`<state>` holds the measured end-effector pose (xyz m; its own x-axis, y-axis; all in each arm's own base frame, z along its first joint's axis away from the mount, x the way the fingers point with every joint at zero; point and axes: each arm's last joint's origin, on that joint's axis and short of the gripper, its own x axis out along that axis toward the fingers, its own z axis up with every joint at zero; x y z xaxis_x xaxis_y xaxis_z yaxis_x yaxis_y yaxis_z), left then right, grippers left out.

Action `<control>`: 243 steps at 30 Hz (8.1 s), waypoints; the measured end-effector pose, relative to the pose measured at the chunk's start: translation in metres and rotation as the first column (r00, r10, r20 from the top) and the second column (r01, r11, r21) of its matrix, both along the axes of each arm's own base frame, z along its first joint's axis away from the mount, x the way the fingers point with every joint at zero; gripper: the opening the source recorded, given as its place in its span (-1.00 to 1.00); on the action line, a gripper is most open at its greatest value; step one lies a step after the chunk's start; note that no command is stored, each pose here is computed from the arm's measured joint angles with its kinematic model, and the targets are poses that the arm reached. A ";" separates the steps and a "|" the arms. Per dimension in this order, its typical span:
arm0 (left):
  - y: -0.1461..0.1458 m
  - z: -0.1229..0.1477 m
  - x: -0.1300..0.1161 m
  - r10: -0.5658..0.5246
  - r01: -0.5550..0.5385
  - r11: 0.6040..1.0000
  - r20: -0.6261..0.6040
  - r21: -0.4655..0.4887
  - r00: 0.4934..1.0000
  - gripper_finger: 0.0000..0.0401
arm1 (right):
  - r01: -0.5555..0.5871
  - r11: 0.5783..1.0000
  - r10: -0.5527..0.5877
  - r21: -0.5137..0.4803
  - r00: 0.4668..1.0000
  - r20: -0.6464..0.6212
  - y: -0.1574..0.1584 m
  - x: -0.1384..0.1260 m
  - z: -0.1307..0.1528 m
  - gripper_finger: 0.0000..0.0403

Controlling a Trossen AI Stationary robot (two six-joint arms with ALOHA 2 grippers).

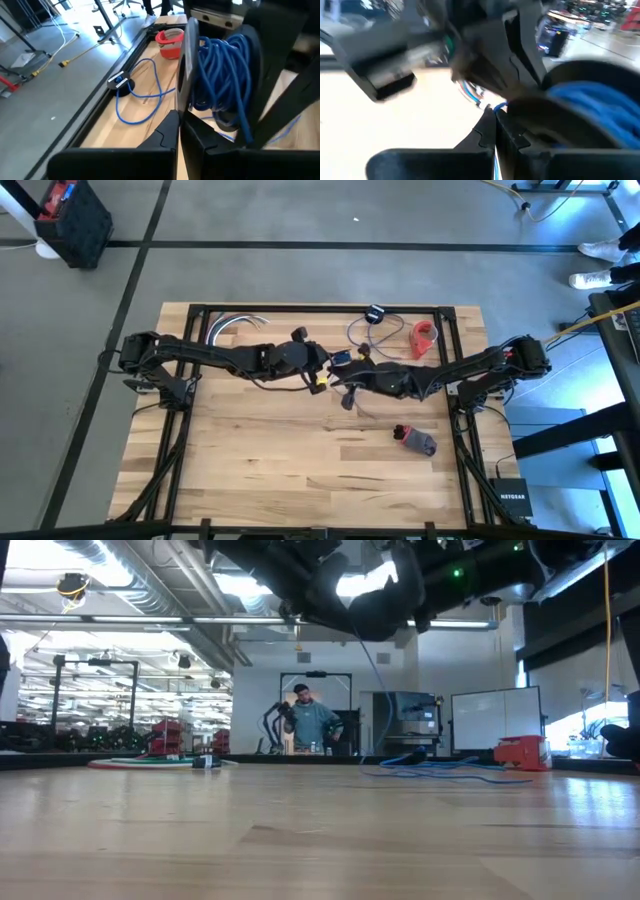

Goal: Coil cords
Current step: Coil the blue wire onto the spool

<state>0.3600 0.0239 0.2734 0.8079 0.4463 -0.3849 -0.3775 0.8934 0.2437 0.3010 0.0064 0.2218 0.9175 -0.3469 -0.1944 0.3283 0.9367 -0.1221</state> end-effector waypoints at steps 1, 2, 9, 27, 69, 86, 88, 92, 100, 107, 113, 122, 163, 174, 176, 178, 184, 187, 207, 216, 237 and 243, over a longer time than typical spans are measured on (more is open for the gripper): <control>0.000 0.000 0.000 0.005 -0.005 1.000 0.011 -0.010 1.000 -0.99 | 0.017 1.000 -0.017 -0.017 1.000 -0.019 0.000 -0.001 -0.001 -0.99; 0.000 0.001 0.001 0.007 -0.006 1.000 0.022 -0.014 1.000 -0.99 | 0.032 0.999 -0.033 -0.035 0.999 -0.036 -0.001 -0.001 -0.002 -0.99; -0.001 0.003 -0.001 -0.041 0.043 0.997 0.032 -0.056 0.999 -0.99 | 0.085 0.989 -0.106 -0.120 0.977 -0.183 -0.003 -0.006 -0.013 -0.98; -0.006 0.009 -0.005 -0.067 0.069 0.995 0.028 -0.066 0.997 -0.99 | 0.104 0.984 -0.156 -0.145 0.894 -0.419 -0.005 -0.029 0.008 -0.25; -0.014 0.006 -0.006 -0.096 0.096 0.995 -0.018 -0.034 0.995 -0.99 | 0.165 0.938 -0.265 -0.306 0.908 -0.324 -0.016 -0.068 -0.070 -0.92; 0.009 -0.028 0.006 0.043 -0.028 0.996 -0.178 0.087 0.983 -0.99 | 0.159 0.983 -0.161 0.097 0.987 0.013 -0.014 -0.116 0.003 -0.99; 0.013 -0.034 0.010 0.064 -0.042 0.993 -0.202 0.113 0.977 -0.99 | 0.111 0.986 -0.119 0.125 0.991 0.055 -0.013 -0.114 0.009 -0.99; 0.019 -0.038 0.019 0.090 -0.063 0.989 -0.209 0.134 0.974 -0.99 | 0.032 0.985 -0.052 0.167 0.992 0.115 -0.010 -0.107 0.015 -0.99; 0.019 -0.042 0.034 0.079 -0.047 0.986 -0.201 0.159 0.976 -0.99 | 0.002 0.982 -0.027 0.187 0.991 0.130 -0.009 -0.089 0.013 -0.99; 0.018 -0.043 0.034 0.080 -0.051 0.988 -0.198 0.149 0.977 -0.99 | -0.061 0.976 0.020 0.211 0.981 0.195 -0.007 -0.067 0.003 -0.99; 0.018 -0.043 0.035 0.069 -0.045 0.990 -0.188 0.130 0.980 -0.99 | -0.058 0.979 0.025 0.197 0.986 0.166 -0.006 -0.046 -0.005 -0.99; 0.011 -0.037 0.036 0.039 -0.025 0.995 -0.153 0.094 0.987 -0.99 | -0.018 0.993 0.010 0.120 0.997 0.071 -0.006 -0.019 -0.016 -0.99; -0.008 -0.005 0.025 -0.038 0.031 0.998 -0.116 -0.062 0.992 -0.99 | 0.011 1.000 -0.015 -0.021 0.979 -0.201 -0.015 -0.106 -0.073 -0.08; -0.008 -0.004 0.025 -0.041 0.036 0.998 -0.105 -0.051 0.994 -0.99 | 0.005 0.997 -0.019 -0.080 0.984 -0.177 -0.043 -0.080 -0.097 -0.08; -0.008 -0.004 0.025 -0.041 0.035 0.998 -0.106 -0.051 0.994 -0.99 | -0.011 0.994 -0.011 -0.106 0.980 -0.201 -0.045 -0.069 -0.098 -0.08; -0.008 -0.004 0.025 -0.041 0.036 0.998 -0.106 -0.050 0.994 -0.99 | -0.028 0.991 0.000 -0.128 0.977 -0.213 -0.046 -0.060 -0.098 -0.08; -0.008 -0.004 0.025 -0.042 0.037 0.998 -0.108 -0.049 0.993 -0.99 | -0.047 0.987 0.010 -0.154 0.973 -0.231 -0.047 -0.047 -0.100 -0.12; -0.008 -0.004 0.025 -0.042 0.037 0.998 -0.108 -0.049 0.993 -0.99 | -0.049 0.983 0.012 -0.177 0.978 -0.206 -0.048 -0.045 -0.097 -0.27; -0.011 -0.012 0.020 -0.055 0.049 0.998 -0.208 -0.037 0.976 -0.99 | 0.140 0.984 -0.169 -0.110 0.932 -0.321 -0.049 -0.071 -0.076 -0.97; -0.001 -0.021 0.020 -0.053 0.054 0.999 -0.221 -0.002 0.974 -0.99 | 0.037 0.968 -0.014 0.249 0.996 -0.090 -0.038 -0.100 -0.027 -0.98; 0.010 -0.042 0.034 -0.003 0.027 0.995 -0.243 0.095 0.970 -0.99 | -0.266 0.878 0.161 0.398 0.947 0.279 -0.032 -0.091 0.002 -0.98; 0.010 -0.041 0.034 -0.003 0.027 0.995 -0.235 0.100 0.972 -0.99 | -0.276 0.871 0.161 0.405 0.942 0.295 -0.034 -0.078 -0.007 -0.98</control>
<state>0.3942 0.0340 0.2325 0.7079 0.4814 -0.5169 -0.2857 0.8644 0.4138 0.2228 -0.0273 0.2144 0.9972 -0.0641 -0.0380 0.0736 0.9257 0.3709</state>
